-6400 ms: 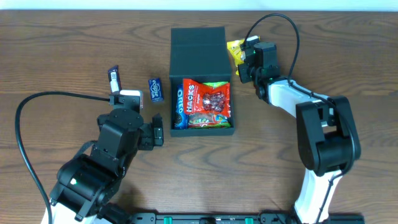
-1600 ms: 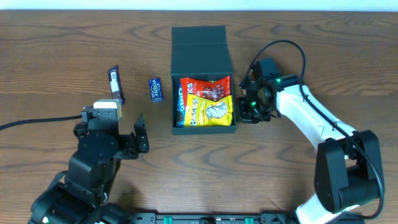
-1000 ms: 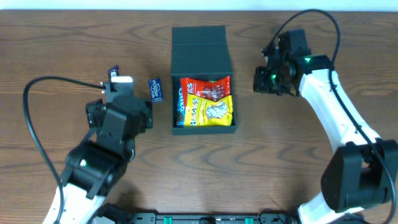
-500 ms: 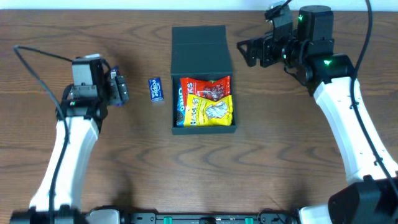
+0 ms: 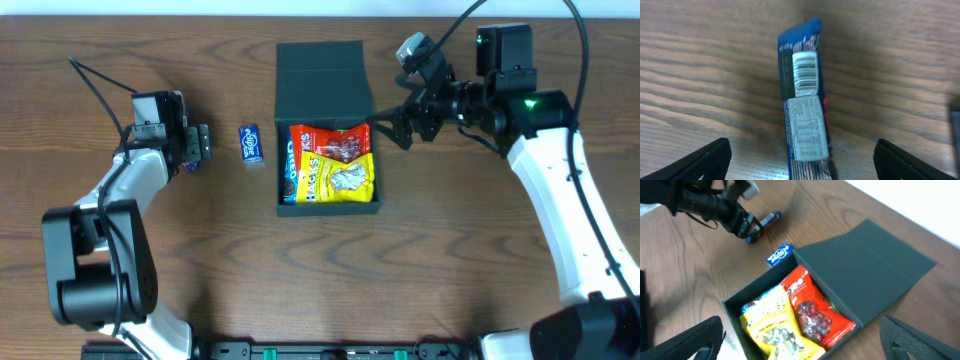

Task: Pack container
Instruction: 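Grasp the chocolate bar with the left gripper and lift it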

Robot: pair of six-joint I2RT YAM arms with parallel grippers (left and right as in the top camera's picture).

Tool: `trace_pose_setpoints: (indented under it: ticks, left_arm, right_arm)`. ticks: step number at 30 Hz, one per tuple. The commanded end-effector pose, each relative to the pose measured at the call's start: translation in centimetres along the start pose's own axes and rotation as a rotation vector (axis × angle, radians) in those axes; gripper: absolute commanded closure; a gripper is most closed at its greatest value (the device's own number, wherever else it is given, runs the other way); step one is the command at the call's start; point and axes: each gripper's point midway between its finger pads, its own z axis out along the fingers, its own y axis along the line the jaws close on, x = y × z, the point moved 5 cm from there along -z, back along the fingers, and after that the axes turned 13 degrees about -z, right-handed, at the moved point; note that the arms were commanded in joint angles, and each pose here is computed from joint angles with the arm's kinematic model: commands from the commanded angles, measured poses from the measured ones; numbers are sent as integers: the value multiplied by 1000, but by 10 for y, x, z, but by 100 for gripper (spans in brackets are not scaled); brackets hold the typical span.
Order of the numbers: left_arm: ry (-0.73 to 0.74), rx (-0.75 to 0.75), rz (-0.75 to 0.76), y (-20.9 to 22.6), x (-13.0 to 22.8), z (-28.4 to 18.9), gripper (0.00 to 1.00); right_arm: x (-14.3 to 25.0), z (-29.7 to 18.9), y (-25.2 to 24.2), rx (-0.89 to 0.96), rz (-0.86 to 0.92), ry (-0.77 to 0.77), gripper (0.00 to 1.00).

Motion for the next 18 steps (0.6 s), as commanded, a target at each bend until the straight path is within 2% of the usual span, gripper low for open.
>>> trace_pose_setpoints:
  ticks: [1, 3, 9, 14, 18]
  left_arm:
    - [11, 20, 11, -1, 1, 13, 16]
    - [19, 29, 10, -2, 5, 21, 27]
    - [18, 29, 10, -2, 5, 22, 47]
    - [27, 28, 3, -2, 6, 22, 53]
    - [43, 23, -16, -1, 10, 22, 67]
  right_arm:
    - [-15, -11, 6, 2, -87, -43, 1]
    - [-15, -11, 6, 3, -88, -45, 1]
    - [-14, -11, 3, 24, -93, -36, 1]
    - [-15, -11, 2, 27, -98, -39, 1]
    - [-16, -11, 2, 30, -101, -42, 1]
